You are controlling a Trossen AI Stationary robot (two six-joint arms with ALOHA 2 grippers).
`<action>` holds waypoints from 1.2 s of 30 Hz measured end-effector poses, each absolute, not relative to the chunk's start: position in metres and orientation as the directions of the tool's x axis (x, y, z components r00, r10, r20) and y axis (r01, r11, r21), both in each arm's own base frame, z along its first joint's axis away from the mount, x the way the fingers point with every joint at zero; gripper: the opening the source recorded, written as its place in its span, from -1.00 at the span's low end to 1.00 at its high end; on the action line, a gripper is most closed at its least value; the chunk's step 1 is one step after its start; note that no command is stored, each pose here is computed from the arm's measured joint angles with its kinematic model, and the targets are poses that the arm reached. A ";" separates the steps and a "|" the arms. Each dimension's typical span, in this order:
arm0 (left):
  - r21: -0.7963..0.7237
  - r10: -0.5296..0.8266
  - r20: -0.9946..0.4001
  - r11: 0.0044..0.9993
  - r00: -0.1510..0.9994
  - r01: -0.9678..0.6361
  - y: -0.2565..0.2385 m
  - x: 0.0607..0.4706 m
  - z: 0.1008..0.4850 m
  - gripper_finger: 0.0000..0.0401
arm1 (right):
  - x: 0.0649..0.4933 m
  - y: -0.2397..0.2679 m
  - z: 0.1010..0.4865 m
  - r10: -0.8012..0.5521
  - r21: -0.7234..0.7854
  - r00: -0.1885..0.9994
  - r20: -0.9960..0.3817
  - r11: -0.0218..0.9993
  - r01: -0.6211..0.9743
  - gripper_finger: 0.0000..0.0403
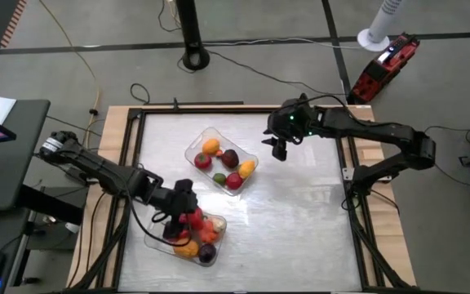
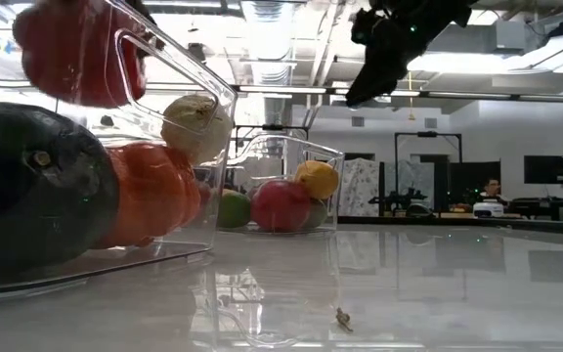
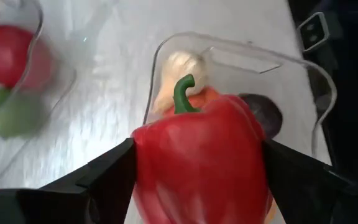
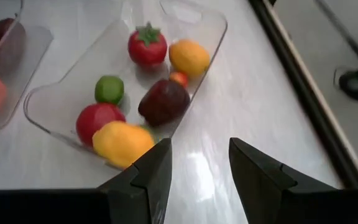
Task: Sort produce into baskets
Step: Put the red bell pepper into the bottom transparent bin, then return to home position
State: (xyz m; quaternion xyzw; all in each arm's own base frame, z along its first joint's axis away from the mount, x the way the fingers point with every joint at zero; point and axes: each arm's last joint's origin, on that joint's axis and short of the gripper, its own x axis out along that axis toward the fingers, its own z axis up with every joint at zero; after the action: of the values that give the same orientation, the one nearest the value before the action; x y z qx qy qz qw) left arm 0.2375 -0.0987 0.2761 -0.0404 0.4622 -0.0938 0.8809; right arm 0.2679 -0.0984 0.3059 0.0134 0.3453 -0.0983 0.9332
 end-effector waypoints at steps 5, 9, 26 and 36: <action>-0.167 -0.180 -0.819 0.983 0.545 0.073 -0.098 0.236 0.270 0.74 | 0.269 -0.093 0.305 -0.154 -0.016 0.736 -0.659 0.981 0.191 -0.08; -0.168 -0.181 -0.818 0.983 0.546 0.074 -0.098 0.236 0.271 0.89 | 0.273 -0.084 0.307 -0.131 -0.013 0.754 -0.644 0.987 0.161 -0.08; -0.106 -0.052 -0.584 0.994 0.810 -0.013 -0.080 0.163 0.256 0.69 | 0.176 -0.048 0.250 -0.176 0.071 0.965 -0.197 0.979 0.193 -0.08; -0.181 -0.089 -0.338 0.983 0.937 0.029 -0.059 0.128 0.220 0.57 | 0.129 -0.034 0.216 -0.180 0.113 0.981 -0.068 0.976 0.187 -0.08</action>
State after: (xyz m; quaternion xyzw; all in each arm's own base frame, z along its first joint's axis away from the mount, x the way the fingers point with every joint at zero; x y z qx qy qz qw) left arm 0.1279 -0.0594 0.2203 -0.0867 0.1752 -0.0301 0.9803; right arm 0.1292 -0.0344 0.2164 0.0595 0.0287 -0.0925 0.9935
